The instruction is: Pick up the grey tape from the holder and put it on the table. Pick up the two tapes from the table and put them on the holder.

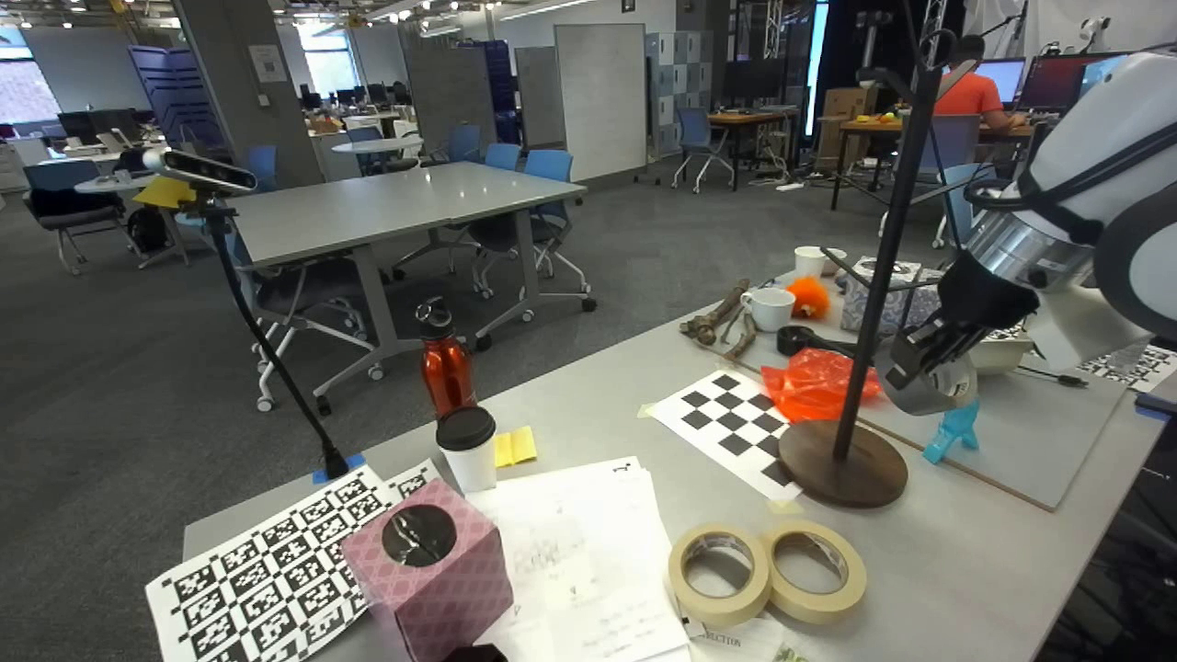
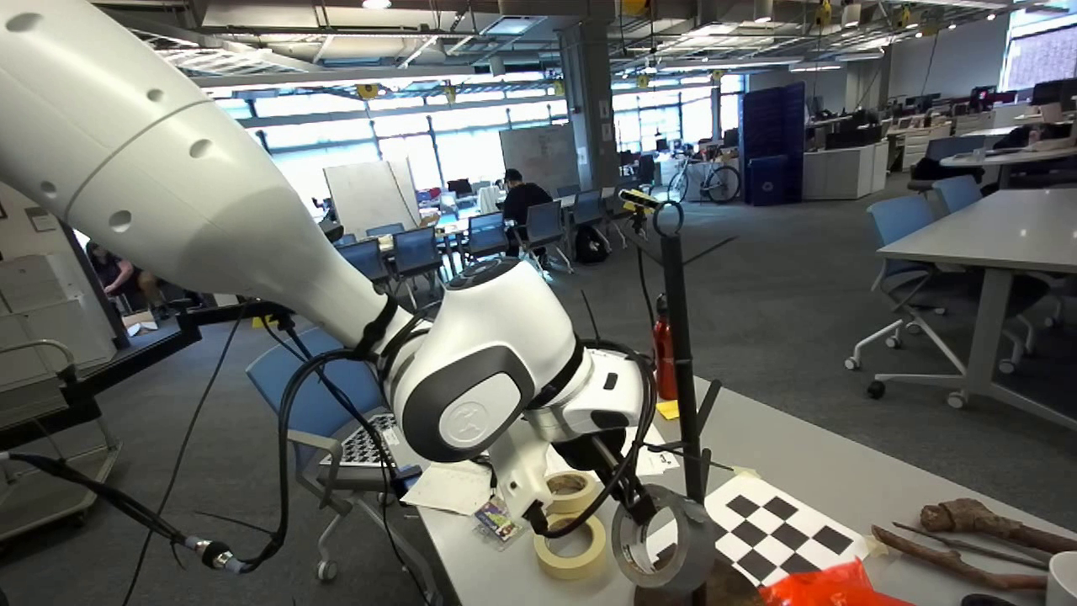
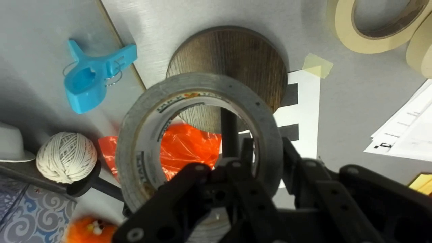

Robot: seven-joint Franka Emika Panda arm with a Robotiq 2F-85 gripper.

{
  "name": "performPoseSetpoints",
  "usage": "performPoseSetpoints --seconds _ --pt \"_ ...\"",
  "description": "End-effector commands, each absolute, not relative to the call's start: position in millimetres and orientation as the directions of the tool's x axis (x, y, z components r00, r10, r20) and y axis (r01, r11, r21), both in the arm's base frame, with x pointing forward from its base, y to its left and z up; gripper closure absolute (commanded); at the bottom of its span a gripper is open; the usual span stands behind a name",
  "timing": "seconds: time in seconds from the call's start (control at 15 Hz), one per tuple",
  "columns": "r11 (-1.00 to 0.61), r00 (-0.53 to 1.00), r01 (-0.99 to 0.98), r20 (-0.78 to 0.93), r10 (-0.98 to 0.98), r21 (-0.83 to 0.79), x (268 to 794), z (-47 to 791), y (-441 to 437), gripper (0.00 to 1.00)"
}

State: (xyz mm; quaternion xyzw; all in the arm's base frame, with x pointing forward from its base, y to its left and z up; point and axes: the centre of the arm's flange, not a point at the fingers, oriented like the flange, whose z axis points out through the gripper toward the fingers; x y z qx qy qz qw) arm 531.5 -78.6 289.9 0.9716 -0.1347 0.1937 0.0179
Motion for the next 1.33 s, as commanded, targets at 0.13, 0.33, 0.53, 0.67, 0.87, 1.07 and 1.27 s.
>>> performPoseSetpoints --seconds 0.13,0.33,0.53,0.67,0.87,1.07,1.27 --pt "-0.956 0.877 -0.292 0.397 -0.269 -0.004 522.9 308.3 -71.1 0.94" --pt "-0.953 0.871 -0.302 0.409 -0.273 0.005 521.8 312.9 -72.3 0.94" --pt "-0.951 0.866 -0.308 0.417 -0.276 0.011 521.4 316.8 -73.8 0.94" --pt "-0.951 0.864 -0.310 0.421 -0.275 0.015 521.2 319.0 -73.7 0.94" --pt "-0.949 0.861 -0.314 0.427 -0.277 0.018 518.6 324.3 -73.0 0.94" --pt "-0.945 0.858 -0.325 0.425 -0.288 0.017 512.7 329.4 -72.4 0.94" --pt "-0.941 0.864 -0.338 0.401 -0.304 0.016 505.5 331.3 -72.6 0.94"
